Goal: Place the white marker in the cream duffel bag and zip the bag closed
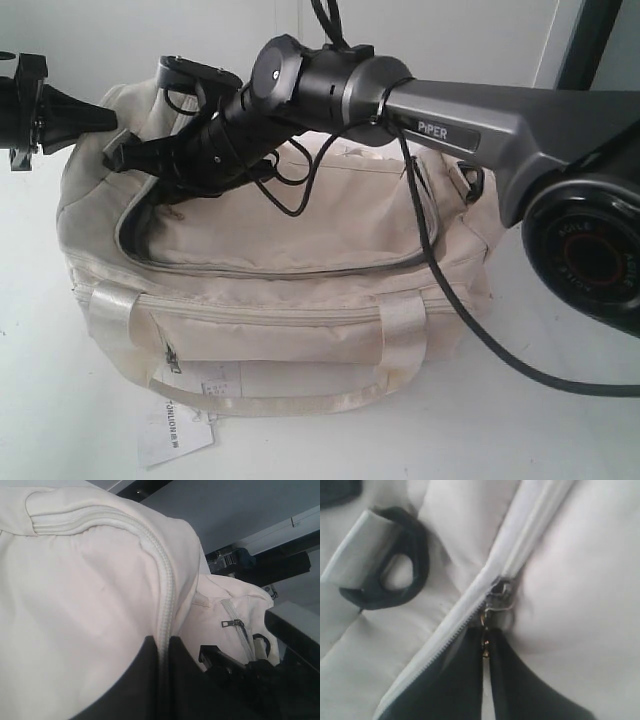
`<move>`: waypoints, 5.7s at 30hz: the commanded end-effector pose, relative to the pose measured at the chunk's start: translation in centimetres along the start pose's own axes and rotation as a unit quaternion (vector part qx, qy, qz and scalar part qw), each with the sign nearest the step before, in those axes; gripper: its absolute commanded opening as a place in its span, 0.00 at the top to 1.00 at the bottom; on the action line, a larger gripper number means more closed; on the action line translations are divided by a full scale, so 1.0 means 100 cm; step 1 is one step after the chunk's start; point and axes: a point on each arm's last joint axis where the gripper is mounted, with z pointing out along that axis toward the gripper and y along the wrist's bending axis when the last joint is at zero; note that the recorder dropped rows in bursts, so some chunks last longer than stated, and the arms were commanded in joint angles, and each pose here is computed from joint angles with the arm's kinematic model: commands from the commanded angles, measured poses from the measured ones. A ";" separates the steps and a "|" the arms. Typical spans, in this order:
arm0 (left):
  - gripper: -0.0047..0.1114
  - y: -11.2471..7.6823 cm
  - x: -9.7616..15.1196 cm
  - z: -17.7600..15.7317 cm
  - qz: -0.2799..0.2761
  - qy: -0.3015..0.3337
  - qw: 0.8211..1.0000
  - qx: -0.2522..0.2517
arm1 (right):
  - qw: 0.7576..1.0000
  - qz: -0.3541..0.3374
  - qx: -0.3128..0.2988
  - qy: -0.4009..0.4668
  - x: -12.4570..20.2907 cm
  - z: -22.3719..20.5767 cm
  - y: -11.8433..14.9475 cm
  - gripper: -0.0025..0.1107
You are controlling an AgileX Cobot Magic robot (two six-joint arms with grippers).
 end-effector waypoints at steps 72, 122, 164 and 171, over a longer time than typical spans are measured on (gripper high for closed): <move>0.34 0.005 -0.008 -0.029 0.014 -0.015 1.000 -0.023 | 0.991 -0.125 -0.009 0.035 -0.008 -0.045 0.017 0.98; 0.96 0.022 -0.038 0.034 0.009 -0.043 0.999 -0.019 | 0.992 -0.074 -0.029 0.094 0.004 -0.044 0.019 0.98; 0.96 0.021 -0.042 0.034 -0.024 -0.064 0.998 -0.010 | 0.978 -0.073 -0.075 0.180 0.023 -0.045 0.035 0.98; 0.96 0.021 -0.042 0.034 -0.026 -0.064 0.998 -0.010 | 0.975 -0.078 -0.081 0.194 0.025 -0.050 0.038 0.98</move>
